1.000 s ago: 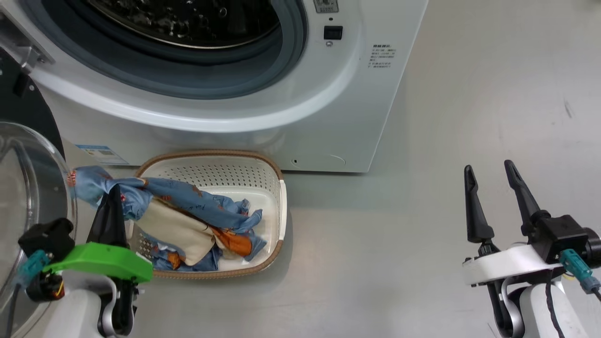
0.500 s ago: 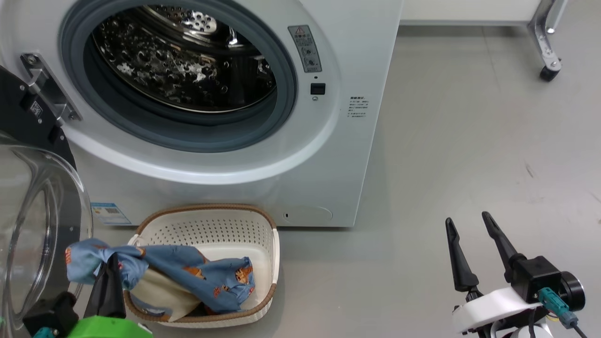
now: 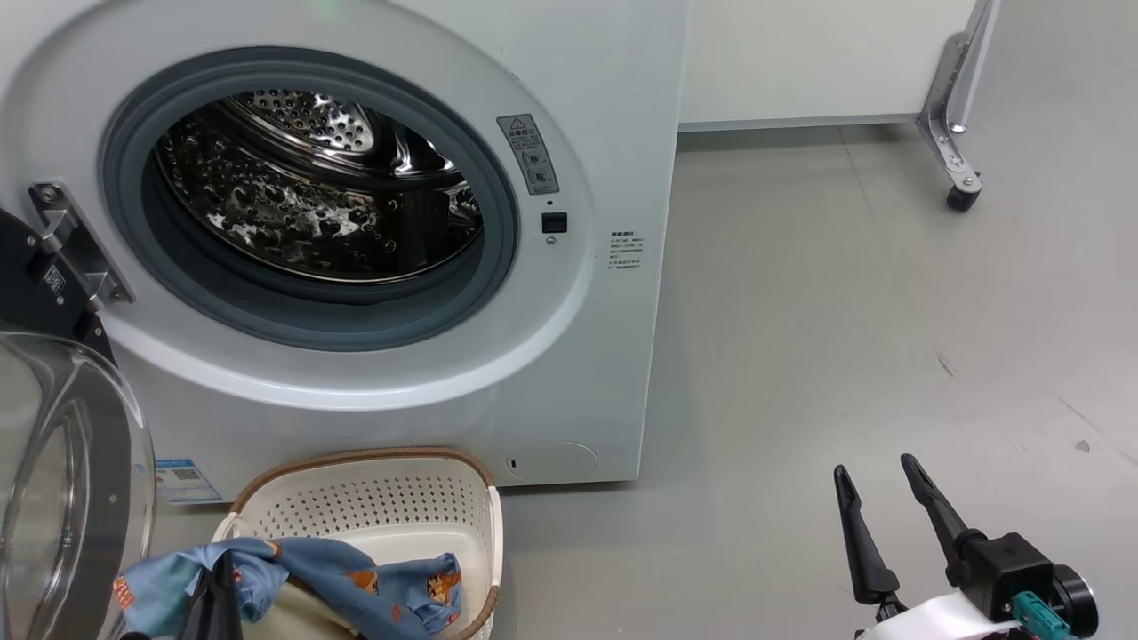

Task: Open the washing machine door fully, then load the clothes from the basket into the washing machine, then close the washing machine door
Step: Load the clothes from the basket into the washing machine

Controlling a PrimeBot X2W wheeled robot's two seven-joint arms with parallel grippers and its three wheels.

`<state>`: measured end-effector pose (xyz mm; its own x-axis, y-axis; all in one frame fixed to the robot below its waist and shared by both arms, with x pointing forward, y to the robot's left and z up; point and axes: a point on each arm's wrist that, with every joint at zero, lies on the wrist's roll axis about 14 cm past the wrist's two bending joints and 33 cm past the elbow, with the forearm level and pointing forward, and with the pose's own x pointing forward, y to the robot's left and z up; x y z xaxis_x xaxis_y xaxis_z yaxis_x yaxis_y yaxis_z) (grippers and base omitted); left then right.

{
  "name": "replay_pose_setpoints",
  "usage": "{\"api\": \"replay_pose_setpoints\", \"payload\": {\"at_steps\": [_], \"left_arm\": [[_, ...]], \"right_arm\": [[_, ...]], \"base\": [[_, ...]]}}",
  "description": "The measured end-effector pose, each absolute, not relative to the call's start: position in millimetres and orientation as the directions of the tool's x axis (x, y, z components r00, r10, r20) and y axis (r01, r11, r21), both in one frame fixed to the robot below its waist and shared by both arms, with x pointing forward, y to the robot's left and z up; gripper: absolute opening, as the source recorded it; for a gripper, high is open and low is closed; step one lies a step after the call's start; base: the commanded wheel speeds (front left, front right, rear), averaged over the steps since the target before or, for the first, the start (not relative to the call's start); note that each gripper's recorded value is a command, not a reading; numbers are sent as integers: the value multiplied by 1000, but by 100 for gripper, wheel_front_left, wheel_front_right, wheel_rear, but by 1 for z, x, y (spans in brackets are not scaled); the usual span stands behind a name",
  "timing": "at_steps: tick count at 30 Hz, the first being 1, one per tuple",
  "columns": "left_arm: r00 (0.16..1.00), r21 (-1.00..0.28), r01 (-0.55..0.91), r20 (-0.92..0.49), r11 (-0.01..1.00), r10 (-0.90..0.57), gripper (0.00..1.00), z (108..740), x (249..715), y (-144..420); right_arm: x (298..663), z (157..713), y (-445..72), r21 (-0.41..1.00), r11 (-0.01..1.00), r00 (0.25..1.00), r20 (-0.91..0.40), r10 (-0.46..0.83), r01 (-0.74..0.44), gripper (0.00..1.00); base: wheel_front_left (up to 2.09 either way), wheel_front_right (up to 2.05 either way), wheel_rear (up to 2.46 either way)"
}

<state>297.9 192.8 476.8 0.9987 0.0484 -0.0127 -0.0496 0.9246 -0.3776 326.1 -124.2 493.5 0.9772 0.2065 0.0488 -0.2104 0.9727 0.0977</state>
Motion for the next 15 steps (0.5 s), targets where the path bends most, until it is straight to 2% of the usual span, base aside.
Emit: {"api": "replay_pose_setpoints", "payload": {"at_steps": [15], "left_arm": [[999,-373,19,36,927,-6,0,494,319,178]], "right_arm": [[323,486,-128,113,976,982,22,186,-188,100]], "base": [[0,0,0]]}}
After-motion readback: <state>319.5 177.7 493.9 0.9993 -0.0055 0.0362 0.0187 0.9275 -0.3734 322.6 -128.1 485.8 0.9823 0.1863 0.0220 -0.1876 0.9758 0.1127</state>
